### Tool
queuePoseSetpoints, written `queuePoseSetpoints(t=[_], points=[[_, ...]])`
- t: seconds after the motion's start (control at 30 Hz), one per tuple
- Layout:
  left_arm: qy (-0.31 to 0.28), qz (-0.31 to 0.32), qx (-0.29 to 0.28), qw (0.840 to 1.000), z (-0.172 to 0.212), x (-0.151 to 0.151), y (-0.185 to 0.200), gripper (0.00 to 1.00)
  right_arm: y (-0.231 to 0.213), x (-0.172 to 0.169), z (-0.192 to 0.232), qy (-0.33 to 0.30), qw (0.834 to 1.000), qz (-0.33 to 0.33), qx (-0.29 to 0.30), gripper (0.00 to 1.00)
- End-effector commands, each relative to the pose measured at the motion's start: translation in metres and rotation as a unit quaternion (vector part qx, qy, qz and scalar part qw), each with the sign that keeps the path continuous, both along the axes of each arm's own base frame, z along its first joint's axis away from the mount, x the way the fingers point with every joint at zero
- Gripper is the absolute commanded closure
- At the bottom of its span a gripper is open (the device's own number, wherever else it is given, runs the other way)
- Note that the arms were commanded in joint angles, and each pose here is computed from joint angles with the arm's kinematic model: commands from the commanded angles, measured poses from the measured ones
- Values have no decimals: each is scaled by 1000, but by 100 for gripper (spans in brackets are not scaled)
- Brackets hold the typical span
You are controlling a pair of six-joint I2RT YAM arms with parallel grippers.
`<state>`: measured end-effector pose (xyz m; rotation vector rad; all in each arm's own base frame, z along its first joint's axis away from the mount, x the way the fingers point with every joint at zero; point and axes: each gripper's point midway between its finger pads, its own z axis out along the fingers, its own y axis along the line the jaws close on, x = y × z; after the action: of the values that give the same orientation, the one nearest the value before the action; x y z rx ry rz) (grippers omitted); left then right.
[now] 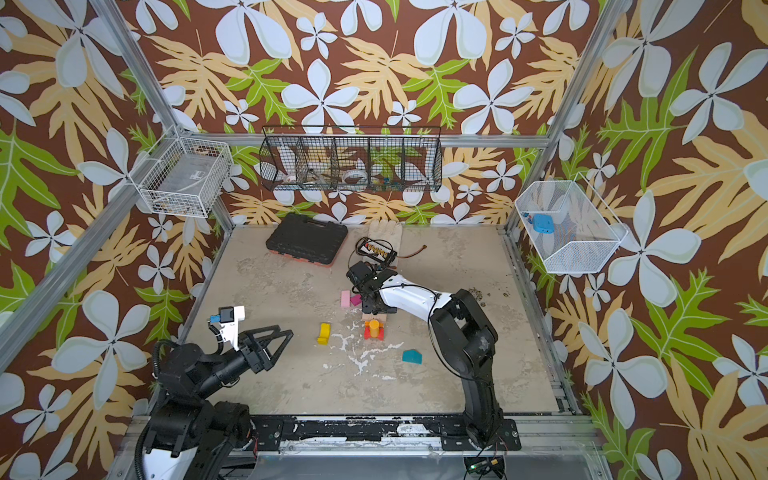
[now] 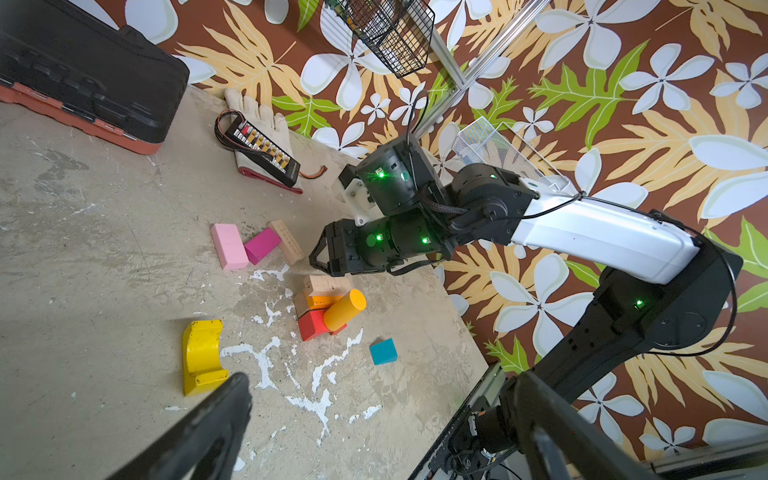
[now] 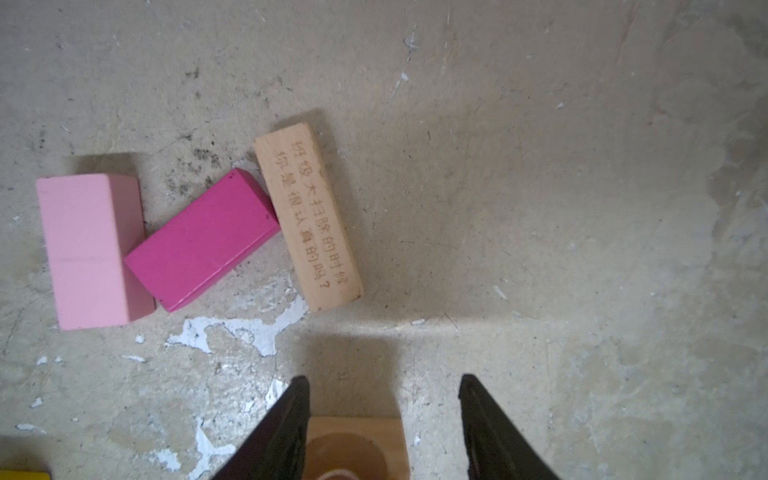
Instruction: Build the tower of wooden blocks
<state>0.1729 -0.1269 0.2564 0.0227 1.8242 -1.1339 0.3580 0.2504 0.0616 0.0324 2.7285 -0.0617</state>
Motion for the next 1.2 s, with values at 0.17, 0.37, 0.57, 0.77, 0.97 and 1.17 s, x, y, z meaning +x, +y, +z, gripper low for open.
queuePoseSetpoints(t=[0.17,0.37,0.57,0.77,0.97,1.17], points=[[-8,-4,-1,1000,3,0,-1,0,8,-5,7,-8,1000,8,10,42],[-8,-4,-2,1000,3,0,-1,0,10,-9,7,-6,1000,8,11,42],[-8,-4,-2,1000,3,-1,-1,0,8,-12,9,-9,1000,3,12,42],[-8,-3,-2,1000,3,-1,-1,0,5,-14,9,-8,1000,-4,13,44],[-9,-4,-2,1000,3,-1,-1,0,2,-18,10,-9,1000,-7,13,45],[-9,-4,-2,1000,4,-1,-1,0,1,-20,12,-10,1000,-9,16,44]])
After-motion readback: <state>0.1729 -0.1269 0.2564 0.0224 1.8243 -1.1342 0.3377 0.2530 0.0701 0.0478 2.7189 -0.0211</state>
